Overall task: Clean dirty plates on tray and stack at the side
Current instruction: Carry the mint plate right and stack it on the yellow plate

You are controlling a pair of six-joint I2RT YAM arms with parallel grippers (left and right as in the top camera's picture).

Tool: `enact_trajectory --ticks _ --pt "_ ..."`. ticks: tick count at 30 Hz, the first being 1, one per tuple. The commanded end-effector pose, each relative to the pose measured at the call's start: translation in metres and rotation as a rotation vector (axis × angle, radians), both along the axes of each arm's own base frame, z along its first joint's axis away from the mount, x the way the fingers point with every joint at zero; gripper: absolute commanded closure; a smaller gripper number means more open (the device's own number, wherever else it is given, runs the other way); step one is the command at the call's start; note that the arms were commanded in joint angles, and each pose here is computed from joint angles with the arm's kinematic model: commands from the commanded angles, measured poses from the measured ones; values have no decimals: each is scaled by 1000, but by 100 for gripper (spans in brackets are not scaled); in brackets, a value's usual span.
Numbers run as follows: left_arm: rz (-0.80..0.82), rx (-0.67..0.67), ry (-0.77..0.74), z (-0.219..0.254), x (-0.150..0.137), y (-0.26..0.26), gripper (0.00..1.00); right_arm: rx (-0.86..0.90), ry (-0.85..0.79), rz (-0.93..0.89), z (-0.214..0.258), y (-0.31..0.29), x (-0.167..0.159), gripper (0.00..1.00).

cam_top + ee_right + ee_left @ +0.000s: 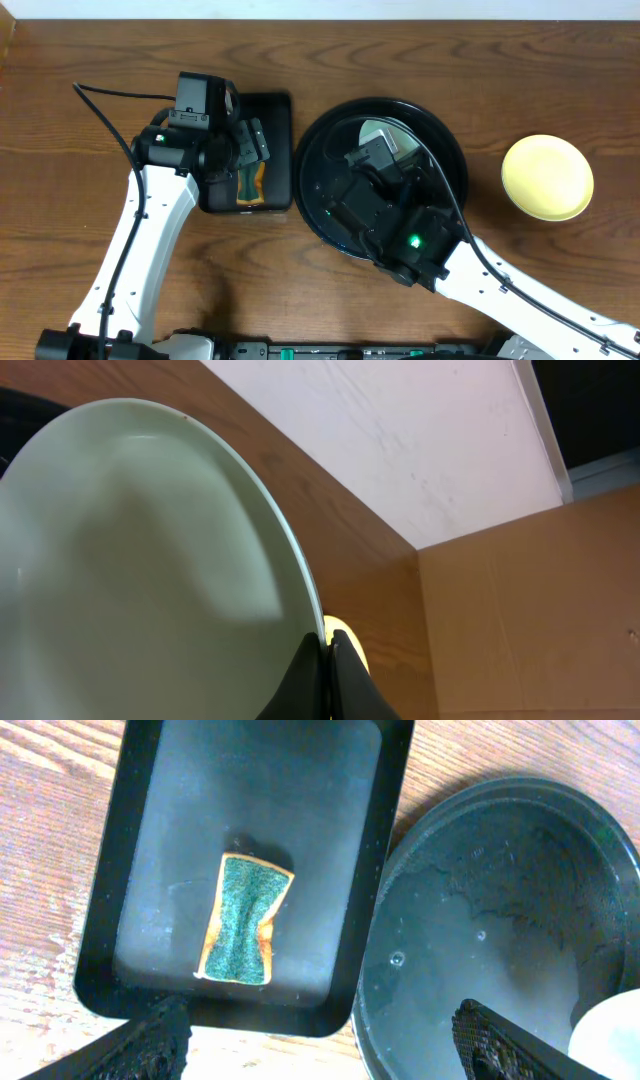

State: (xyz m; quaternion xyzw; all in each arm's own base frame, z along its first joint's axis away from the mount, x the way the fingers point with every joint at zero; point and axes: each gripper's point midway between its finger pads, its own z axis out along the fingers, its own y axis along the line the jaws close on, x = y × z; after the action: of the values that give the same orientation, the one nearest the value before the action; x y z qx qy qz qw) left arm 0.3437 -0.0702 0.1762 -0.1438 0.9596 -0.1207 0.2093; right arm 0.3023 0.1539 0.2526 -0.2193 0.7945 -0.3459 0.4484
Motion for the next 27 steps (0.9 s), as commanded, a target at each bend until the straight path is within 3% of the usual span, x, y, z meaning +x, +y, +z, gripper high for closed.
enact_trajectory --ticks 1,5,10,15,19,27 --pt "-8 -5 -10 5 2 0 15 55 -58 -43 10 -6 0 99" --pt "-7 -5 -10 5 2 0 15 257 -30 -133 -7 -19 9 99" --pt "-8 -5 -10 5 2 0 15 694 99 -414 -45 -67 17 99" --pt "-7 -5 -10 5 2 0 15 1091 228 -550 -55 -119 30 99" --pt "-7 -5 -11 5 2 0 15 1219 198 -695 -60 -191 29 99" --pt "-7 -5 -10 5 2 0 15 1270 124 -1067 -102 -313 -5 99"
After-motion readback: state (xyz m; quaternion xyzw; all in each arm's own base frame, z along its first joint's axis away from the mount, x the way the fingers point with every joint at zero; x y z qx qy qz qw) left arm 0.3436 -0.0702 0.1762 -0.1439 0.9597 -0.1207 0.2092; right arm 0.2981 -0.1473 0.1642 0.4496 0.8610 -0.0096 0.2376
